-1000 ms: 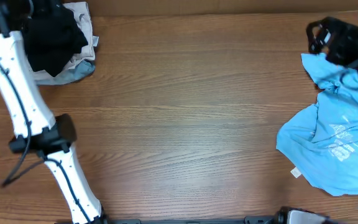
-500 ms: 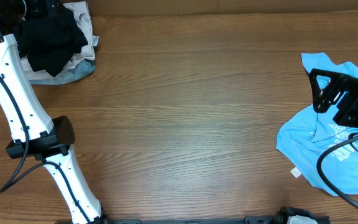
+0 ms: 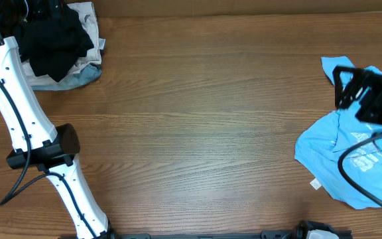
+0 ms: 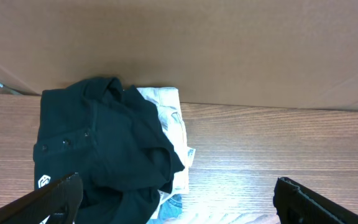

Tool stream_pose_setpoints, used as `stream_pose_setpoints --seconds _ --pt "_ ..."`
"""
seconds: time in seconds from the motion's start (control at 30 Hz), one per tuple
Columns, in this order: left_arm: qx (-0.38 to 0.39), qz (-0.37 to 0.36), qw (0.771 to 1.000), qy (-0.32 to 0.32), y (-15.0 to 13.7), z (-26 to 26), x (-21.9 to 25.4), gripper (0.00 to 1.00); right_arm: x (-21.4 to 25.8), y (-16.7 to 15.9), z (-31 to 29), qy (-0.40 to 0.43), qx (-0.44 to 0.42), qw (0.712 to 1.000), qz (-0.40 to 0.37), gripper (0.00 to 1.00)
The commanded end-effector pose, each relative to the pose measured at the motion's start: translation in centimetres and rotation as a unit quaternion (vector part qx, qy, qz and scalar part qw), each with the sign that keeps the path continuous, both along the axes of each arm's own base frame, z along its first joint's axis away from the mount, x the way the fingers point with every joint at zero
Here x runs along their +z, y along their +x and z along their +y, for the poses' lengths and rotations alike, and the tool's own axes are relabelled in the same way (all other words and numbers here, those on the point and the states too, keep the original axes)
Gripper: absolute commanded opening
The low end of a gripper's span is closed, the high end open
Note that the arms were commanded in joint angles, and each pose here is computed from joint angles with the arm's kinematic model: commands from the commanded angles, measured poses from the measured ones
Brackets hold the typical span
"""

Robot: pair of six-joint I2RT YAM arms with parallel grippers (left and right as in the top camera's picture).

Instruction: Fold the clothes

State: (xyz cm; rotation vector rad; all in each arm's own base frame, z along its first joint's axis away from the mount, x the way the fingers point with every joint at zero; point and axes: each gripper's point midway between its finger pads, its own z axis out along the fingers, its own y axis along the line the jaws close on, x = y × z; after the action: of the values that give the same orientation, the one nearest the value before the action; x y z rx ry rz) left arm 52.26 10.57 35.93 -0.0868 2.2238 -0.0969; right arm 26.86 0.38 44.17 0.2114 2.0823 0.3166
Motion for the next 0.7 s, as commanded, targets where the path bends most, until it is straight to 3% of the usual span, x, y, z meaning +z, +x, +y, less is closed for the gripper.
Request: stream_pose_setpoints --seconds 0.0,0.23,0.4,0.67 --pt "0.000 -0.003 1.000 -0.009 0.1 0.0 0.1 1.00 -2.2 1.1 -1.2 -0.043 -0.038 0.998 -0.021 1.00" --pt "0.000 -0.003 1.000 -0.009 0.1 0.0 0.1 1.00 -8.5 2.6 0.0 -0.043 -0.015 0.990 -0.131 1.00" --pt "0.000 -0.003 1.000 -0.009 0.1 0.0 0.1 1.00 -13.8 1.1 1.0 -0.039 0.006 0.976 -0.215 1.00" --pt "0.000 -0.003 1.000 -0.009 0.1 0.0 0.1 1.00 -22.0 -1.3 1.2 -0.046 -0.007 0.969 -0.243 1.00"
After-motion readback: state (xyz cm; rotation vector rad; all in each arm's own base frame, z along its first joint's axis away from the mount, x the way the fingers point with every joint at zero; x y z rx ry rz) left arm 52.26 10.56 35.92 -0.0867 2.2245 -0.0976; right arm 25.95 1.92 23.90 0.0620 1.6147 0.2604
